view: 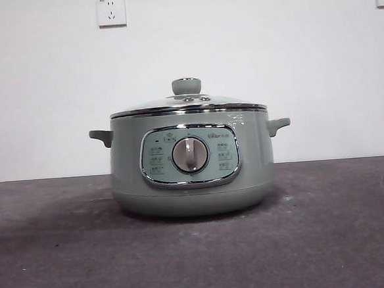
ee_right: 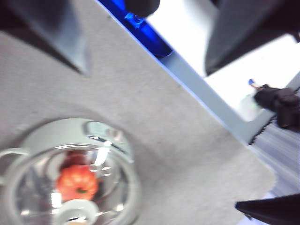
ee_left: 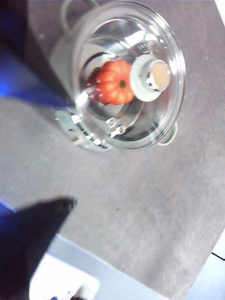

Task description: Pick up the pumpkin,open the lid,put the pumpkin in the pot,close the lid

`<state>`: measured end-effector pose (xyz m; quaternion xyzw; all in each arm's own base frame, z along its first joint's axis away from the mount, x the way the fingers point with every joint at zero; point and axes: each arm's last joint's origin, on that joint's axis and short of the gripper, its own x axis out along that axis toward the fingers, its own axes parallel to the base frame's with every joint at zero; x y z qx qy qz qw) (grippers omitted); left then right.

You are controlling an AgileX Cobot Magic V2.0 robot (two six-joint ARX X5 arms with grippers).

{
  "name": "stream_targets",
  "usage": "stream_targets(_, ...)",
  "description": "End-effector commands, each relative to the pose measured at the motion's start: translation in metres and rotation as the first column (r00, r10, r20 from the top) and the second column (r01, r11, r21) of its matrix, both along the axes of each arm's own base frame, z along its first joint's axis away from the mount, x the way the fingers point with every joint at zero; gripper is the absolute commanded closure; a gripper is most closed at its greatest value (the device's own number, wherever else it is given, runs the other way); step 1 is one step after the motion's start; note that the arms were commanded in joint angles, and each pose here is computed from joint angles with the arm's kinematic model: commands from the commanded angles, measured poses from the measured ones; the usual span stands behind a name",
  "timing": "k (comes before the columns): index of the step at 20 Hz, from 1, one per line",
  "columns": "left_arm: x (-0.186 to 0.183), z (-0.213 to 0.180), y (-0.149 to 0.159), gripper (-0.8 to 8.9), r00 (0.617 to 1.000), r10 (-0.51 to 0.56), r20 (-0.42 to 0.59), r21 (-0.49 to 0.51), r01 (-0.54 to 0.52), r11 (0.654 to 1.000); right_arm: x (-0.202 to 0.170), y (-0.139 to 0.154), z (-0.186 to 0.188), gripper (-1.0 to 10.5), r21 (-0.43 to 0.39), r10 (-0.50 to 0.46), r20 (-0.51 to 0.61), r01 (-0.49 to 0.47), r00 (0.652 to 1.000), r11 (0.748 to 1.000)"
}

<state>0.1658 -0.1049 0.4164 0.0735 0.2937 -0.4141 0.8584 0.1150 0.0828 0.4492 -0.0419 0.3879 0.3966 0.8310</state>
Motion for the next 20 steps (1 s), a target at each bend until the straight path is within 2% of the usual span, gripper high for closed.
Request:
stream_targets(1, -0.0088, 0.0012, 0.0045, 8.22, 1.0, 0.002, -0.011, -0.003, -0.002, 1.0, -0.0008, 0.0, -0.0012, 9.5, -0.013, 0.018, -0.007, -0.019, 1.0, 1.0)
stream_targets(18, -0.013, 0.0014, 0.0071, 8.17, 1.0, 0.009, -0.015, 0.008, -0.009, 1.0, -0.0029, -0.0018, 0.0001, 9.5, 0.005, -0.015, -0.019, 0.015, 1.0, 1.0)
stream_targets(20, -0.0134, 0.0022, 0.0106, 8.17, 0.999, 0.034, 0.031, 0.051, -0.035, 0.998, -0.0029, -0.0018, 0.0001, 9.5, 0.005, -0.015, -0.019, 0.015, 1.0, 1.0)
